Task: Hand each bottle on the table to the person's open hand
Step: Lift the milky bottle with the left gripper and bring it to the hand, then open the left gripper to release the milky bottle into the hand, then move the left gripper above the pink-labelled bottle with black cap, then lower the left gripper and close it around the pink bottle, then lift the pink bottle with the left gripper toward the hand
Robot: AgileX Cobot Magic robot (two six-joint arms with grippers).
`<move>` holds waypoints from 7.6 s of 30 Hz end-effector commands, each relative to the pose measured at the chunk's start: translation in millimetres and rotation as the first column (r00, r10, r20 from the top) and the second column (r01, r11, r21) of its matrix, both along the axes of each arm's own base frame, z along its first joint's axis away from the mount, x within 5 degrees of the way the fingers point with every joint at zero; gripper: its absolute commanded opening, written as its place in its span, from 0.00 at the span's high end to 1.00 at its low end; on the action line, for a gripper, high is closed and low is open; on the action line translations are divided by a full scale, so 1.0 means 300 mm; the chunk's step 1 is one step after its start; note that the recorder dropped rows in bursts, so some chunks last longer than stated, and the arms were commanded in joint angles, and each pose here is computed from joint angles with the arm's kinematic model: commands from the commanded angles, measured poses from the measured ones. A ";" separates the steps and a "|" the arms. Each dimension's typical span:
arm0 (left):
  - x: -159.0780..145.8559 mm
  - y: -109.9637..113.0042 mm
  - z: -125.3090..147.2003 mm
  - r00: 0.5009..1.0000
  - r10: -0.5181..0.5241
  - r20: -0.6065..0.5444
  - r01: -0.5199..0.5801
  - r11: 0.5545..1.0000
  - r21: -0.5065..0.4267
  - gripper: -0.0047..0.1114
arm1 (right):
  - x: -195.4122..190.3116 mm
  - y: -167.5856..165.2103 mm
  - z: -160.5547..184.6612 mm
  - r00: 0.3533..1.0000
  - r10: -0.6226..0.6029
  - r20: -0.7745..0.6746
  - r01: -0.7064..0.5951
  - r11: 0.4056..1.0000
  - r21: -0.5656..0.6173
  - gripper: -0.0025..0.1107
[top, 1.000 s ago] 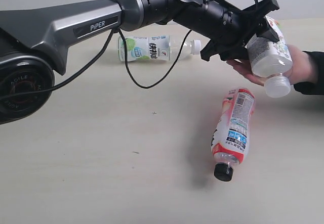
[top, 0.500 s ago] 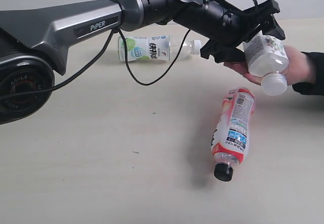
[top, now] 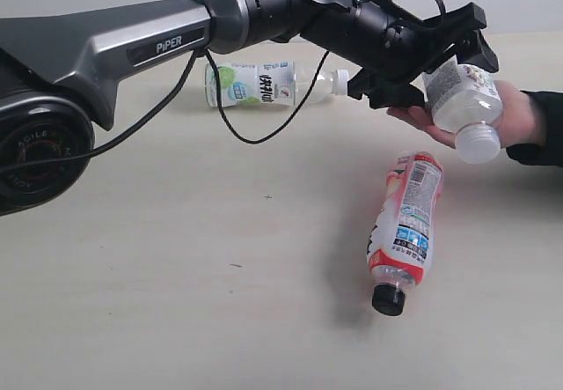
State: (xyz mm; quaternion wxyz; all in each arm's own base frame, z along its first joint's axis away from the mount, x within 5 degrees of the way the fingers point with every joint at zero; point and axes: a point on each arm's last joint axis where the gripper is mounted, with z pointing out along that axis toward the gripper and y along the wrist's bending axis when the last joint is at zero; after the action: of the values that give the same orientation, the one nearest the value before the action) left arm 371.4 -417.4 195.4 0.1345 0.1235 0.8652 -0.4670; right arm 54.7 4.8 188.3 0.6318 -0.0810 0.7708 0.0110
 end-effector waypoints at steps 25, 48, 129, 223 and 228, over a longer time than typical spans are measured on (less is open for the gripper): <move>-0.087 0.223 0.347 0.916 -0.384 0.114 0.360 0.915 0.182 0.70 | 0.000 0.000 -0.002 1.000 -0.001 0.008 0.001 1.000 -0.003 0.98; -0.301 0.321 0.249 0.815 -0.485 0.315 0.203 0.750 0.630 0.96 | 0.000 0.000 -0.002 1.000 -0.001 0.008 0.001 1.000 -0.003 0.98; -0.348 0.328 0.169 0.845 -0.368 0.388 0.169 0.872 0.458 0.96 | 0.000 0.000 -0.002 1.000 -0.001 0.008 0.001 1.000 -0.003 0.98; -0.424 -0.085 0.056 0.874 -0.438 0.210 0.179 0.692 0.699 0.20 | 0.000 0.000 -0.002 1.000 -0.001 0.008 0.001 1.000 -0.003 0.98; -0.405 -0.076 0.057 0.886 -0.394 0.246 0.106 0.687 0.719 0.20 | 0.000 0.000 -0.002 1.000 -0.001 0.008 0.001 1.000 -0.003 0.98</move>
State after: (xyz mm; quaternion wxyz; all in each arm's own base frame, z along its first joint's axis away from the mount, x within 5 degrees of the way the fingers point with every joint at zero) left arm 244.6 -441.3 209.2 0.1577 0.3865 0.9030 -0.1018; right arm 54.7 4.8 188.3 0.6318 -0.0810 0.7708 0.0110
